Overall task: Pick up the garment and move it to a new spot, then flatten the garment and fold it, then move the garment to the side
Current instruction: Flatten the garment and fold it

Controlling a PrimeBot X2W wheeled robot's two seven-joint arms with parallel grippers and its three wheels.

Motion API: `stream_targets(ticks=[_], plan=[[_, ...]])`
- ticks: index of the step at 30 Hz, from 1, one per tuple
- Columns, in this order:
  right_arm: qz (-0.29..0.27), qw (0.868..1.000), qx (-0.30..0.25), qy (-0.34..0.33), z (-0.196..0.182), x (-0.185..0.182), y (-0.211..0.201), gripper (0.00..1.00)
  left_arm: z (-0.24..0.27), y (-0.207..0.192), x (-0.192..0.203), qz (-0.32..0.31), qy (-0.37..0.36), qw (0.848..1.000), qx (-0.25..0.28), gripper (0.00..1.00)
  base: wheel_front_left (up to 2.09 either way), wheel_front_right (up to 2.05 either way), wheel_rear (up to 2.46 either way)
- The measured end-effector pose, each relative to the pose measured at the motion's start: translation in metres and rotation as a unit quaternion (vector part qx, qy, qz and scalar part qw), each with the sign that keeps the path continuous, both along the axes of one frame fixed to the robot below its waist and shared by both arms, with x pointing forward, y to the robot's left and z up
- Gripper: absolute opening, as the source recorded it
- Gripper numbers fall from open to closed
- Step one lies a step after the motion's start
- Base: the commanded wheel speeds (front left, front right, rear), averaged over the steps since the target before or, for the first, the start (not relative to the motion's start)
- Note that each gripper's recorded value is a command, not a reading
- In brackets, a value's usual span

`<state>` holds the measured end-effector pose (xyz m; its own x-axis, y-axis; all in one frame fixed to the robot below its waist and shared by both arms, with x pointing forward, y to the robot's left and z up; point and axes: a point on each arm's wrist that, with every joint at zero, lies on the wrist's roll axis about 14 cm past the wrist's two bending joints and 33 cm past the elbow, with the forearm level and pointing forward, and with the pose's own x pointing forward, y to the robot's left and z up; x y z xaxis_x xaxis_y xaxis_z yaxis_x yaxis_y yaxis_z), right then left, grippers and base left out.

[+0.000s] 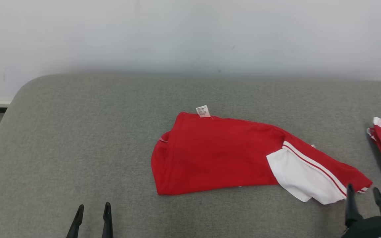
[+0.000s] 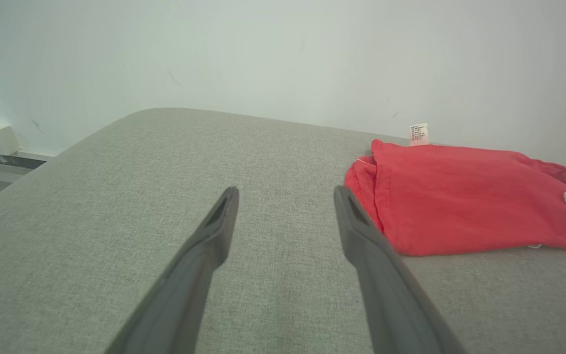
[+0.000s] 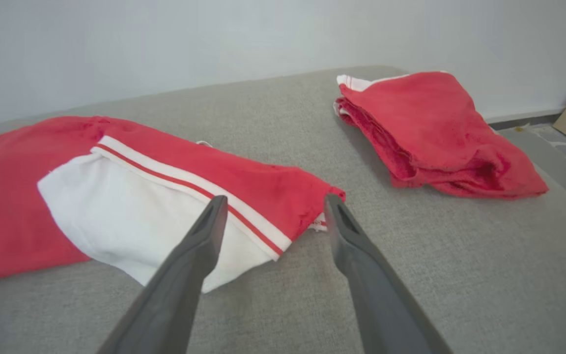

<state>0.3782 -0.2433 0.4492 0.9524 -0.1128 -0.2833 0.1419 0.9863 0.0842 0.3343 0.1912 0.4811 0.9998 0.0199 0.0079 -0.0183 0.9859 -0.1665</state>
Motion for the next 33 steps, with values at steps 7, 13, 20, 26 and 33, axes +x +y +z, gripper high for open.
stream_targets(ticks=[7,13,20,26,33], plan=[[0.045,0.993,-0.028,-0.108,0.045,-0.015,0.026,1.00,0.003,-0.009,0.002,-0.013,-0.006,1.000,-0.005,1.00,0.00,0.00,0.00],[0.074,0.987,-0.038,-0.140,0.054,-0.030,0.041,1.00,0.006,-0.014,0.001,-0.021,-0.011,1.000,-0.005,1.00,0.00,0.00,0.00],[0.082,0.988,-0.031,-0.124,0.043,-0.039,0.048,1.00,0.003,-0.013,-0.002,-0.021,-0.007,1.000,-0.006,1.00,0.00,0.00,0.00],[0.083,0.988,-0.025,-0.125,0.042,-0.039,0.051,1.00,-0.003,-0.019,-0.002,-0.033,0.002,0.999,-0.007,1.00,0.00,0.00,0.00],[0.075,0.989,-0.021,-0.122,0.041,-0.043,0.047,1.00,-0.013,-0.061,0.024,-0.110,0.025,0.994,0.002,1.00,0.00,0.00,0.00]])
